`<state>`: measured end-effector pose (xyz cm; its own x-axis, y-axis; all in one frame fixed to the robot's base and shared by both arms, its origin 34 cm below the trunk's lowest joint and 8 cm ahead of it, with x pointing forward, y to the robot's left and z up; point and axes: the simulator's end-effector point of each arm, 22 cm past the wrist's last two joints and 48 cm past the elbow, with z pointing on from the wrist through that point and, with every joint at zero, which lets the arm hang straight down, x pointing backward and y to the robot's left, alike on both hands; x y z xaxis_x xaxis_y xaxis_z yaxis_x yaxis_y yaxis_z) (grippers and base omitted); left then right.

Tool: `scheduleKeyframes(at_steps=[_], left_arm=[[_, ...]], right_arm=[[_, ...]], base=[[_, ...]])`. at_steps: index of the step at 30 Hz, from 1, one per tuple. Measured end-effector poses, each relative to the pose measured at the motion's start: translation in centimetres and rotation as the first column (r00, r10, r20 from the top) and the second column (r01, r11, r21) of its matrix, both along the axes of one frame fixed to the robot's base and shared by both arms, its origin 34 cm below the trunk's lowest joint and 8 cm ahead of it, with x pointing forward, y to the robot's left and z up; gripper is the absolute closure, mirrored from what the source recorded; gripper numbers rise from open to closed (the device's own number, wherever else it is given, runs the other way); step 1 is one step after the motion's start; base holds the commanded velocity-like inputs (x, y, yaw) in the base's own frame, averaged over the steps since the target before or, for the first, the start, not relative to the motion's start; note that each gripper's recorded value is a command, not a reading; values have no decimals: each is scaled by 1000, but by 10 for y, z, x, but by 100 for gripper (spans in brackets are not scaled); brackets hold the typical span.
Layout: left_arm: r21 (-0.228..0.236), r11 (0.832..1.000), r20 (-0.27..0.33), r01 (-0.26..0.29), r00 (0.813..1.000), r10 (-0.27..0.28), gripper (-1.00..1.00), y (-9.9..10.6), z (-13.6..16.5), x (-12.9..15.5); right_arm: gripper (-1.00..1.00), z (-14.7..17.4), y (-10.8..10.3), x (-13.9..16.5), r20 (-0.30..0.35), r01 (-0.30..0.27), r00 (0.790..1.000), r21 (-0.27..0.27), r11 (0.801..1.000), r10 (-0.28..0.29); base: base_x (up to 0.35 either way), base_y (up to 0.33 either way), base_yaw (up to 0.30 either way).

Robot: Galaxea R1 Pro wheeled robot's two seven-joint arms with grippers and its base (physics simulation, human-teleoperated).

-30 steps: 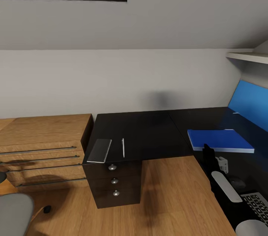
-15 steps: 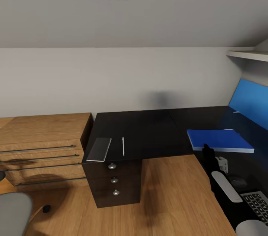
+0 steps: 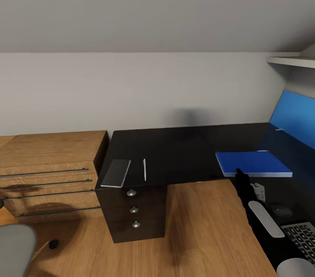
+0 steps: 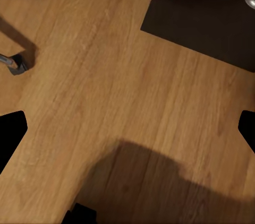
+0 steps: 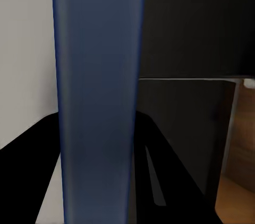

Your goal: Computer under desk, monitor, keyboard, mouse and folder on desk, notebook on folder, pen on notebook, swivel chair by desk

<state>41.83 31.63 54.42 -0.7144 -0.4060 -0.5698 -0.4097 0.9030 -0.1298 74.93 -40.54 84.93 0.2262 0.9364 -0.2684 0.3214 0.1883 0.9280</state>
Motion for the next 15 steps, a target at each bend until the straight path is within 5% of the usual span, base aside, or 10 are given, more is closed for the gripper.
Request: scheduleKeyframes(at_steps=[7, 15], left_arm=[[0, 1000, 1, 0, 1000, 0, -100, 0, -8, 0], [0, 1000, 1, 0, 1000, 0, -100, 0, -8, 0]], right_arm=[[100, -9, -2, -1, -2, 10, 1000, -2, 1000, -10], [100, -5, -12, -6, 19, 97, 995, -11, 995, -97]], base=[[0, 0, 0], [0, 0, 0]])
